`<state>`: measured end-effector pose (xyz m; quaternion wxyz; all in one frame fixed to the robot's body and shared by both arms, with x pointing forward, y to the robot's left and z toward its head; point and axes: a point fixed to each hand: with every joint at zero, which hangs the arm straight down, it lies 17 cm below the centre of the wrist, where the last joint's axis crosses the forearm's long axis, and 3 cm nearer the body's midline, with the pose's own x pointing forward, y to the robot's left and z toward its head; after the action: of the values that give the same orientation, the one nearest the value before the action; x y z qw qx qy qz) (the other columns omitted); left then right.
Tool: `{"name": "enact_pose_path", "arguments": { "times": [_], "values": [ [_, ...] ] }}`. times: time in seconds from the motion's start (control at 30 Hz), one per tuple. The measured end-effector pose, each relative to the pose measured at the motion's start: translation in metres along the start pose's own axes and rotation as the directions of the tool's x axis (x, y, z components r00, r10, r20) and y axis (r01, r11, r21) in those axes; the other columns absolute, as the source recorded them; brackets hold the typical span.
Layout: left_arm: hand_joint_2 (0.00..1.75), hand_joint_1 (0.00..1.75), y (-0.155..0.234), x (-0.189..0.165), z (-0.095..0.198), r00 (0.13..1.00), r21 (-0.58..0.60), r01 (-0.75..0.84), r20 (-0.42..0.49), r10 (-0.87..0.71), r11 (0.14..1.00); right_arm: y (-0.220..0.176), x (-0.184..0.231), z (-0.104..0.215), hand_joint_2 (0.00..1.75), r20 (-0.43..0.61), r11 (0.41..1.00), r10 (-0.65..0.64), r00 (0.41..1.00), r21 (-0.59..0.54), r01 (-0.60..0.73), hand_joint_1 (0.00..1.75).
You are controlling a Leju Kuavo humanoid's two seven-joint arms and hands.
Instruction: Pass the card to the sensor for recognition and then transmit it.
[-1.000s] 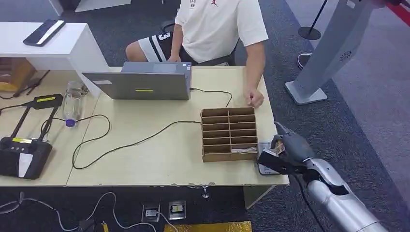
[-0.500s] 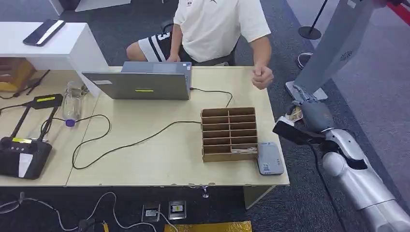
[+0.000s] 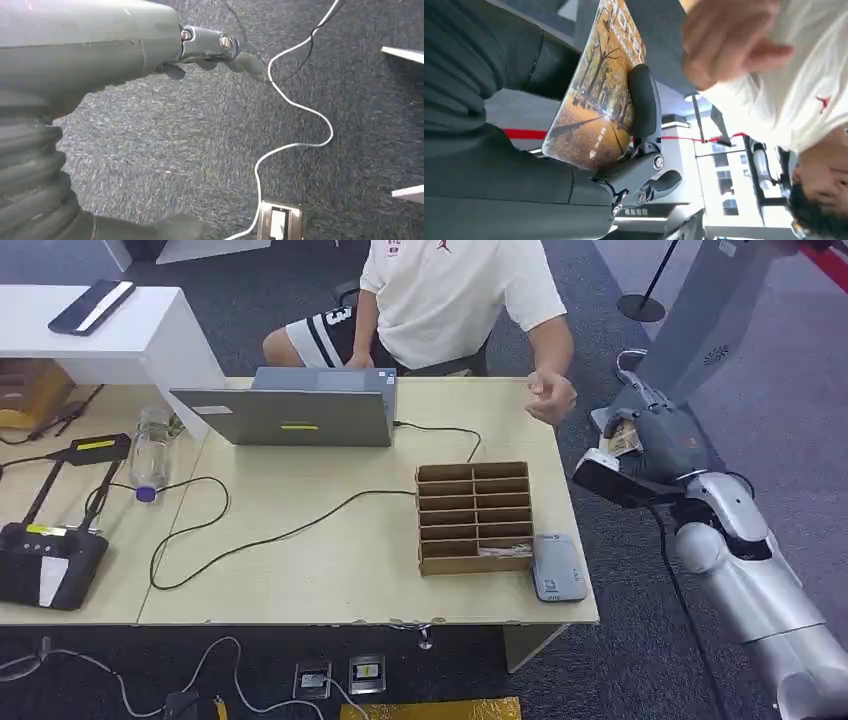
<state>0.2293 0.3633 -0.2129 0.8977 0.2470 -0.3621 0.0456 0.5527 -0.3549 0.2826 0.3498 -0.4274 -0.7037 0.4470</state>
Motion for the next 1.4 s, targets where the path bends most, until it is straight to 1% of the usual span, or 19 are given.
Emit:
{"name": "enact_pose_path", "arguments": {
  "times": [0.13, 0.27, 0.4, 0.57, 0.83, 0.87, 0.9, 0.93, 0.97, 1.4],
  "values": [
    [1.75, 0.00, -0.005, 0.010, -0.002, 1.000, -0.016, 0.018, 0.026, -0.017, 1.000, -0.025, 0.009, -0.030, 1.75, 0.050, 0.999, 0.018, 0.999, -0.049, -0.016, 1.75],
    [1.75, 0.00, -0.010, 0.019, -0.004, 0.999, -0.032, 0.027, 0.040, -0.026, 0.999, -0.043, 0.025, -0.062, 1.75, 0.110, 0.995, 0.002, 0.994, -0.100, 0.009, 1.75],
    [1.75, 0.00, -0.015, 0.028, -0.006, 0.998, -0.044, 0.039, 0.058, -0.036, 0.998, -0.052, 0.031, -0.097, 1.75, 0.110, 0.991, -0.014, 0.994, -0.133, 0.028, 1.75],
    [1.75, 0.00, -0.017, 0.029, -0.005, 0.998, -0.053, 0.037, 0.058, -0.034, 0.998, -0.033, 0.038, -0.113, 1.75, 0.095, 0.995, -0.040, 0.995, -0.089, 0.049, 1.75],
    [1.75, 0.00, -0.018, 0.029, -0.005, 0.998, -0.054, 0.030, 0.054, -0.027, 0.998, 0.001, 0.049, -0.117, 1.75, 0.077, 0.996, -0.082, 0.994, -0.019, 0.084, 1.75],
    [1.75, 0.00, -0.018, 0.029, -0.005, 0.998, -0.054, 0.030, 0.054, -0.027, 0.998, 0.004, 0.050, -0.117, 1.75, 0.074, 0.996, -0.085, 0.994, -0.013, 0.086, 1.66],
    [1.75, 0.00, -0.018, 0.028, -0.005, 0.998, -0.054, 0.030, 0.054, -0.027, 0.998, 0.007, 0.050, -0.117, 1.75, 0.071, 0.996, -0.088, 0.994, -0.007, 0.089, 1.43],
    [1.75, 0.00, -0.018, 0.028, -0.005, 0.998, -0.054, 0.030, 0.053, -0.027, 0.998, 0.010, 0.050, -0.116, 1.75, 0.067, 0.996, -0.090, 0.994, 0.001, 0.090, 0.37],
    [1.75, 0.00, -0.018, 0.028, -0.005, 0.998, -0.053, 0.029, 0.052, -0.027, 0.998, 0.013, 0.050, -0.115, 1.75, 0.064, 0.996, -0.093, 0.994, 0.007, 0.093, 0.00],
    [1.75, 0.00, -0.017, 0.027, -0.005, 0.998, -0.052, 0.028, 0.051, -0.026, 0.998, 0.027, 0.048, -0.111, 1.75, 0.047, 0.996, -0.084, 0.995, 0.021, 0.083, 0.00]
  ]
}}
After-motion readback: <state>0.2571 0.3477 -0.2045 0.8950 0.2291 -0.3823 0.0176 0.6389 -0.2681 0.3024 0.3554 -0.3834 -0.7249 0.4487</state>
